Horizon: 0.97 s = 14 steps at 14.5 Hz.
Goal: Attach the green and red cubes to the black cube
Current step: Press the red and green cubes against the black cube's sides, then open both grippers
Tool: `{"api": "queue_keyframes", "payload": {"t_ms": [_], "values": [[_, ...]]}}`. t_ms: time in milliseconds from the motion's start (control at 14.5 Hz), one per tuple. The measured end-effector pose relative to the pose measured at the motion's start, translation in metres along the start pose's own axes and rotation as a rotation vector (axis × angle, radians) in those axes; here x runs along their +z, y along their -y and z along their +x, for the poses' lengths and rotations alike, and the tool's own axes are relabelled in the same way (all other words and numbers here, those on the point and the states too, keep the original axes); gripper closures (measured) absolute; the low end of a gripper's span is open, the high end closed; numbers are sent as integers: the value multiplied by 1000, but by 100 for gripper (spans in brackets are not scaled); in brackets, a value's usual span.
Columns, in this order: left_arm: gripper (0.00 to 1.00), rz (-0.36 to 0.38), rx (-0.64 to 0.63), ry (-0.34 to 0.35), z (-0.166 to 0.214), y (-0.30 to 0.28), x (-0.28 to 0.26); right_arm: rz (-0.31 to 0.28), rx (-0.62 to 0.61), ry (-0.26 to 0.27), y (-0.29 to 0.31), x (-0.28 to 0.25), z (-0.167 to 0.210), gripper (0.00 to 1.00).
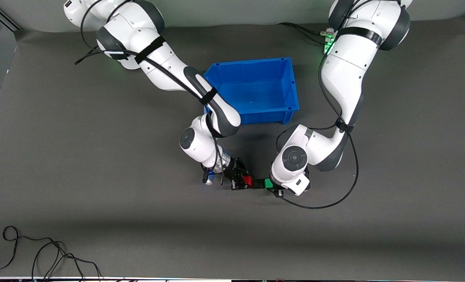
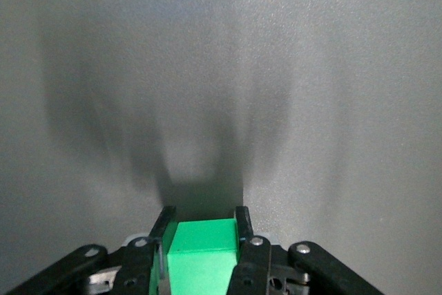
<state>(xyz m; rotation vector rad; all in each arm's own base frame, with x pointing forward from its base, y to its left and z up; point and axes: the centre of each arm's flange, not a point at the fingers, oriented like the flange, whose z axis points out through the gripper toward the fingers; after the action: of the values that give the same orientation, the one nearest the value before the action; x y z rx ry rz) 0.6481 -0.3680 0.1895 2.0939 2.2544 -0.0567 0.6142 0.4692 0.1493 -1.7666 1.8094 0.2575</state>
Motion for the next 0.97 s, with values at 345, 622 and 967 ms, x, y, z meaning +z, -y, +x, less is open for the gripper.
{"api": "queue_keyframes", "payload": {"t_ms": [345, 622, 967], "values": [[61, -1, -3, -4, 0, 0, 1, 21, -1, -31, 5, 7, -11, 61], [26, -1, 3, -4, -4, 3, 1, 22, -2, -31, 5, 7, -11, 61], [0, -20, 0, 3, -4, -3, -8, 24, -5, -30, 6, 8, -12, 61]]}}
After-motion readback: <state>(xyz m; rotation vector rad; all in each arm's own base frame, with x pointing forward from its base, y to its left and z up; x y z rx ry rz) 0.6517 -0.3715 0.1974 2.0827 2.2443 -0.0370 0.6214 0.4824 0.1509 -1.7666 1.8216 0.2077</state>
